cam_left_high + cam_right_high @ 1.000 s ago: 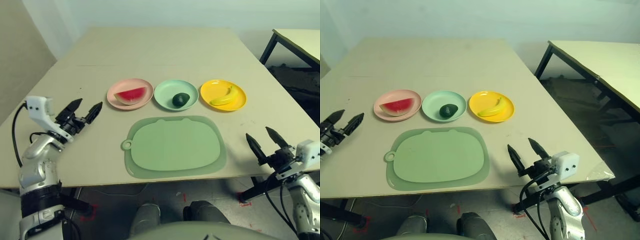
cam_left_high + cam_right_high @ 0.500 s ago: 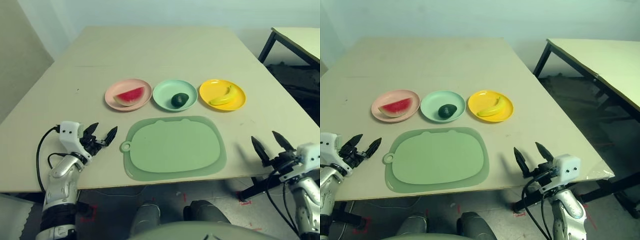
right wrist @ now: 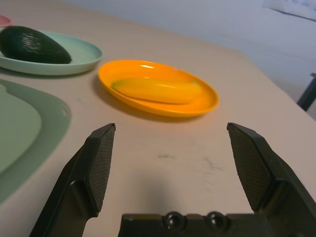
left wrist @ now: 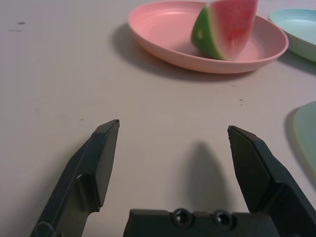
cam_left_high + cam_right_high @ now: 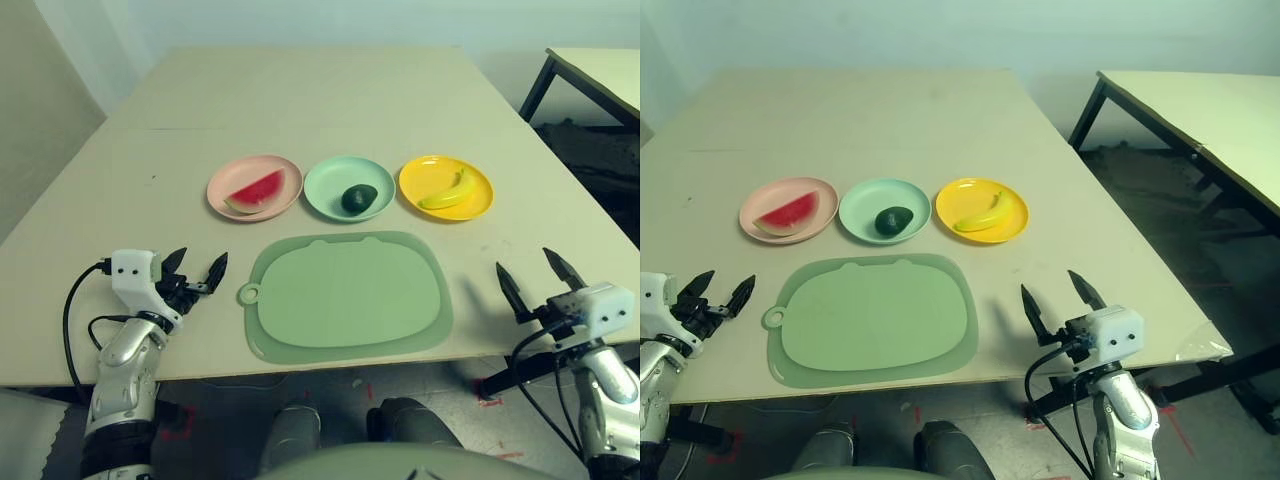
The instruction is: Place the fruits into color-matched plates.
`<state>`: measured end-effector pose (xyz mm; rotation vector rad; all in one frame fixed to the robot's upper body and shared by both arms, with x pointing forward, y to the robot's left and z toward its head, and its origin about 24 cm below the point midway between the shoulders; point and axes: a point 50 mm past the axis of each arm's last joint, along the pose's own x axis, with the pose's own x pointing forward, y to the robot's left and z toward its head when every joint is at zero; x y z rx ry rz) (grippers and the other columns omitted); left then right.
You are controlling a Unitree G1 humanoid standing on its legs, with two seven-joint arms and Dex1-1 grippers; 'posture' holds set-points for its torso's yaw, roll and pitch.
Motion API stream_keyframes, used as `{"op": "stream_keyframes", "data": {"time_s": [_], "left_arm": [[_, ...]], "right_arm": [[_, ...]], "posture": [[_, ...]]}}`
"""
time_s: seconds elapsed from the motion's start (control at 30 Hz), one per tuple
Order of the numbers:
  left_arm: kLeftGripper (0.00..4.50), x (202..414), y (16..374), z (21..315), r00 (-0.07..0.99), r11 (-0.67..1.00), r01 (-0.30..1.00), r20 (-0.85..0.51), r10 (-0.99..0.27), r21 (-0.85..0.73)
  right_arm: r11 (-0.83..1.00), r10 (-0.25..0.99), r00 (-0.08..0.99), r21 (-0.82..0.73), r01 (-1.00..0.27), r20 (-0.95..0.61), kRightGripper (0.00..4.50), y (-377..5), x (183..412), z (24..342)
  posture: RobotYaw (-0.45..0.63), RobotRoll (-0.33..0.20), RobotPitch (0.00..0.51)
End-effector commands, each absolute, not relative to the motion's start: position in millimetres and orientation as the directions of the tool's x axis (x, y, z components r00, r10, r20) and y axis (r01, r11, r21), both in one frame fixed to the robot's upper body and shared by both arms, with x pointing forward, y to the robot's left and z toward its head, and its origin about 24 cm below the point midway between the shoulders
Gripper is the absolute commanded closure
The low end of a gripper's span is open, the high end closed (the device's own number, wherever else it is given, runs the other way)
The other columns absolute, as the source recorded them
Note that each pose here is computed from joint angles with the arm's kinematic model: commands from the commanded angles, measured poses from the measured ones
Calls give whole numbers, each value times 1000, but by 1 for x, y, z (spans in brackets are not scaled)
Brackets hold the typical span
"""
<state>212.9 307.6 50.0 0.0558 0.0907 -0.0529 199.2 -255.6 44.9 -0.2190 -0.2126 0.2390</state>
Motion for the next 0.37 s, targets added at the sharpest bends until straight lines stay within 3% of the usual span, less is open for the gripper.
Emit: {"op": "stream_keyframes", "data": {"time_s": [0.03, 0.37], "left_arm": [[50, 206, 307, 51, 994, 998, 44, -101, -39, 51], [50, 203, 309, 52, 994, 998, 39, -104, -33, 57]], "right_arm": [[949, 263, 944, -226, -217, 198, 0, -249, 203, 45], [950, 275, 939, -207, -233, 206, 0, -238, 204, 42]], "posture": [[177, 0, 90], [184, 0, 95]]}}
